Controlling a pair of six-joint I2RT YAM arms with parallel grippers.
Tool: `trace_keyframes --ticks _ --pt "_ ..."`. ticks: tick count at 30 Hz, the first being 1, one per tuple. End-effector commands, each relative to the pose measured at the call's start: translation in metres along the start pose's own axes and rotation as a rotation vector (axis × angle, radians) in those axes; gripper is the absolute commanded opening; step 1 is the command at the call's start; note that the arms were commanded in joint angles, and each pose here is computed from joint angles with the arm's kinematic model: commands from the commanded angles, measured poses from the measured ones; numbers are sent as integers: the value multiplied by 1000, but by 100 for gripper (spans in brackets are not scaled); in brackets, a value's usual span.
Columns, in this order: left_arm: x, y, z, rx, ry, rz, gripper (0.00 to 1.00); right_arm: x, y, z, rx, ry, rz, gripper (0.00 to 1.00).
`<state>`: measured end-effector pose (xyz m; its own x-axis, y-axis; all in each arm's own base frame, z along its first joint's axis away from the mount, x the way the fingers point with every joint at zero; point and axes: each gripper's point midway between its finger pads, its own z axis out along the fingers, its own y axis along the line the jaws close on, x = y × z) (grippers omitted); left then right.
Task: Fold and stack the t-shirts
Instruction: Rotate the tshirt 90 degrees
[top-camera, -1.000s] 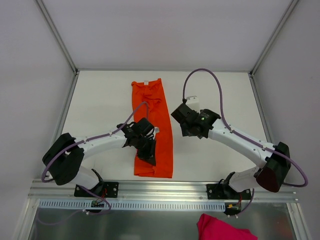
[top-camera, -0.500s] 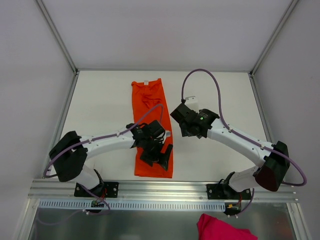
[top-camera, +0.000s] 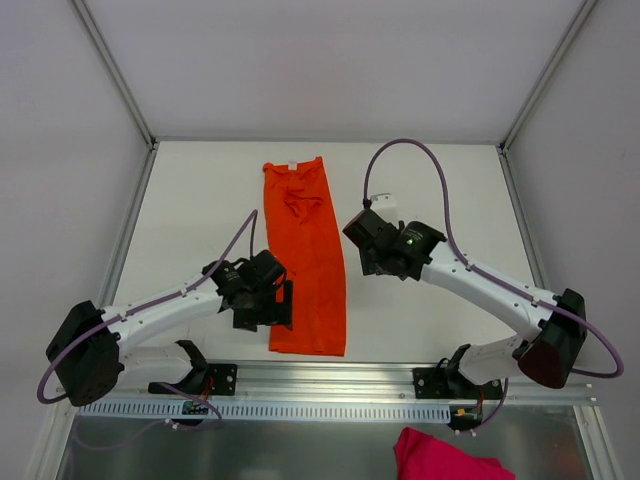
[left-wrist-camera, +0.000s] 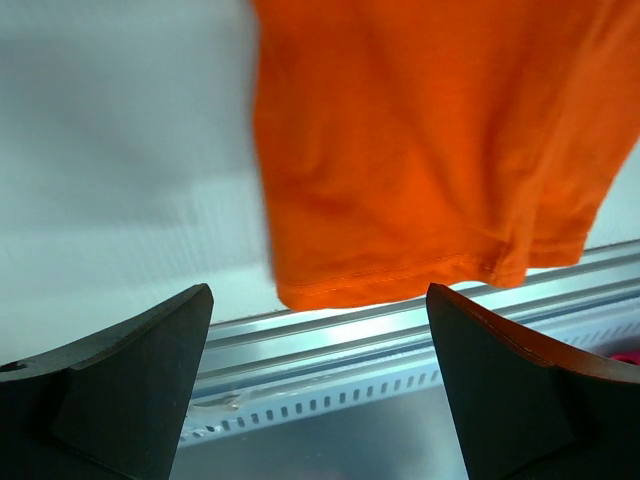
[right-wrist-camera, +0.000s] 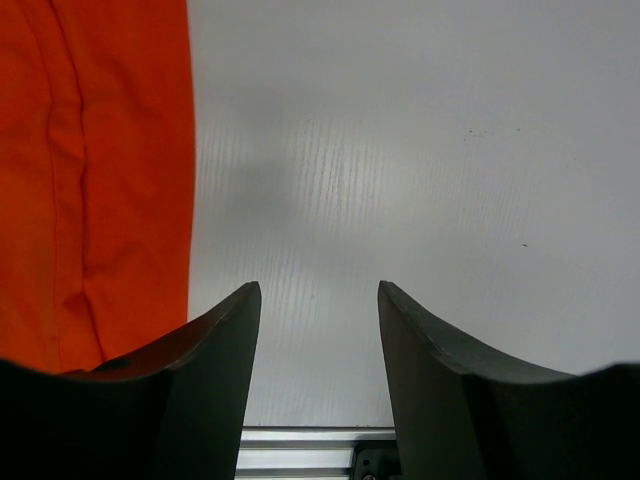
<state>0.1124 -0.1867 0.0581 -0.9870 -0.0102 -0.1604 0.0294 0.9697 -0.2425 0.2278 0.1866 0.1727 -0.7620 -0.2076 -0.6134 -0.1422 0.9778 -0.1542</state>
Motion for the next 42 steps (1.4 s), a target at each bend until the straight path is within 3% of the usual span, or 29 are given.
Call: trace_keyframes --ticks 1,5,12,18,23,26,33,37,42 --pt "-2 8 -1 16 -28 -90 90 -11 -1 -14 -35 -45 33 54" --pt "4 13 9 37 3 -130 87 -7 -4 -16 -39 -47 34 54" --pt "20 20 27 -3 125 -165 73 -10 -10 -24 -43 -63 23 54" --pt "24 18 31 28 129 -182 59 -20 -18 -33 -29 -89 0 55" --pt "29 21 33 10 158 -194 20 -21 -13 -39 -69 -86 8 55" --pt "34 25 30 -11 172 -209 8 -19 -9 -40 -93 -77 16 56" --pt "43 36 20 -45 170 -243 4 8 26 -29 -225 40 89 55" --pt "44 37 21 -47 173 -246 0 58 82 -12 -443 184 194 54" --pt "46 37 26 -52 199 -233 1 101 112 13 -472 293 199 54"
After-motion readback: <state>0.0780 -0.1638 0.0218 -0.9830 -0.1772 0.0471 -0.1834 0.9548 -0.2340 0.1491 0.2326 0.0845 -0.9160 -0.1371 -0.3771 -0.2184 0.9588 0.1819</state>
